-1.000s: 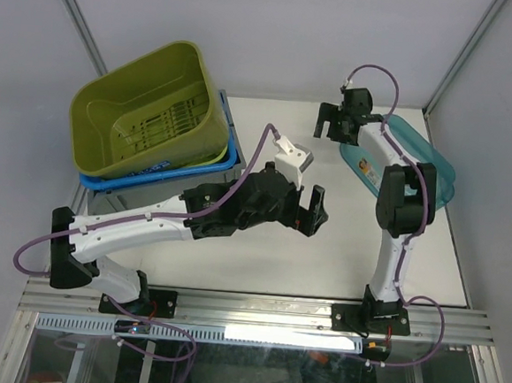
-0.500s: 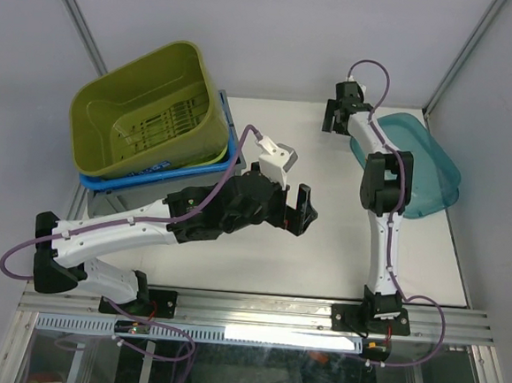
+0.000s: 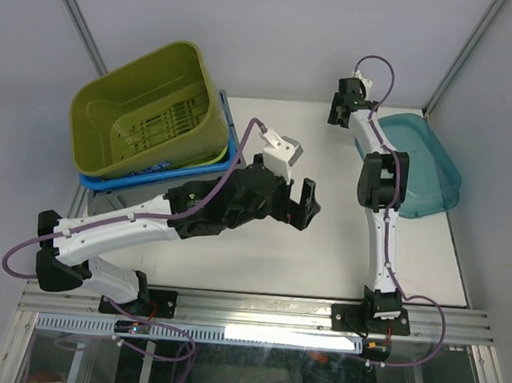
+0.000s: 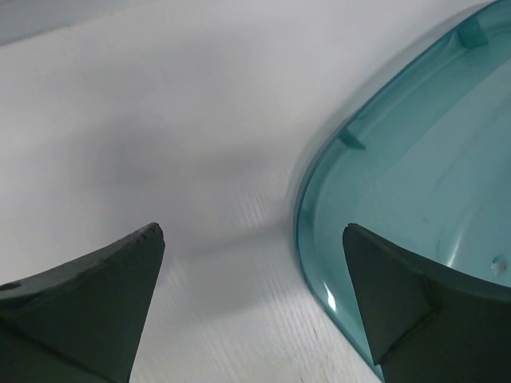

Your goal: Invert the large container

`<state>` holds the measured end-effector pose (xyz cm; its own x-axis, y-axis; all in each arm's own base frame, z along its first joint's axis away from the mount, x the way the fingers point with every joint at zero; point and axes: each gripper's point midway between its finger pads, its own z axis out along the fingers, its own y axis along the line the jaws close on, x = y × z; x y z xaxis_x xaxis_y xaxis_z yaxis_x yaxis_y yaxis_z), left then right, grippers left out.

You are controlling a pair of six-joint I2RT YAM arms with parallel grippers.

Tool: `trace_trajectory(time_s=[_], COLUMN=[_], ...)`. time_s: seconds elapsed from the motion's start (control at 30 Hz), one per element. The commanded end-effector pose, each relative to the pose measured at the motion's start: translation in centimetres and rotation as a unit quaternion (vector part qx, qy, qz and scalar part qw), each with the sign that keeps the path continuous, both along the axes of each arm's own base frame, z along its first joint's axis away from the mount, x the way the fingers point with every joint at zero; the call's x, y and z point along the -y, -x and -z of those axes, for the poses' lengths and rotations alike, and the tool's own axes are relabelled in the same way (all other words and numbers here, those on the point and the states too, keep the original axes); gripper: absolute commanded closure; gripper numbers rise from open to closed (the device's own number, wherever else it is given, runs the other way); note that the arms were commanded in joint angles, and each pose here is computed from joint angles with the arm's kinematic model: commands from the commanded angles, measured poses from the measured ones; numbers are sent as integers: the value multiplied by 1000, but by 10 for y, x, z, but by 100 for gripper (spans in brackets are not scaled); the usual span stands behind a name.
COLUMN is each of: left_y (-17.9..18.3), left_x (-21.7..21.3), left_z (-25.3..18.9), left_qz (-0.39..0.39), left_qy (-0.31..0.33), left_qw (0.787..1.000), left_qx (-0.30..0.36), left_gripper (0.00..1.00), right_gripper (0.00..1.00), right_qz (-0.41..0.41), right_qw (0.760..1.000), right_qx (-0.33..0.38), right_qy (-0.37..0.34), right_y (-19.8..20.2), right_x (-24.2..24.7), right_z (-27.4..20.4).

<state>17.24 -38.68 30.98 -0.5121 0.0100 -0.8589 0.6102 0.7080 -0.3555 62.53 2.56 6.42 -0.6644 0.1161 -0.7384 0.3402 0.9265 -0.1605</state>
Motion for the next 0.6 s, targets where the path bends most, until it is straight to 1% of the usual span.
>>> trace_trajectory(time_s=[0.0, 0.07, 0.13, 0.17, 0.2, 0.27, 0.33, 0.4, 0.5, 0.57], left_y=[-13, -17, -18, -17, -16, -17, -16, -13, -15, -26], left_x=[-13, -25, -35, -39, -44, -52, -59, -65, -75, -86], left_z=[-77, -88, -101, -104, -104, -104, -99, -96, -101, -113], left_qz=[-17, -35, -49, -53, -58, -70, -78, -83, -99, -143], left_qy=[31, 14, 23, 29, 35, 40, 38, 42, 37, 10], left_qw=[996, 995, 994, 994, 994, 993, 993, 993, 992, 987], left_qx=[78, 88, 93, 93, 89, 85, 79, 68, 69, 75], left_gripper=[1, 1, 1, 1, 1, 1, 1, 1, 1, 1], right_gripper=[1, 1, 1, 1, 1, 1, 1, 1, 1, 1], right_qz=[6, -24, -71, -96, -112, -130, -124, -108, -60, -26], right_qw=[998, 997, 993, 990, 987, 984, 986, 990, 997, 999], right_qx=[65, 55, 42, 22, 25, 11, -1, -13, -22, -30], right_qy=[-23, -48, -81, -100, -112, -122, -114, -94, -42, -5], right_y=[14, 32, 55, 70, 82, 103, 117, 122, 113, 102], right_x=[2, -8, -24, -33, -38, -42, -35, -23, 10, 33], right_z=[-90, -99, -99, -87, -93, -86, -78, -69, -60, -55])
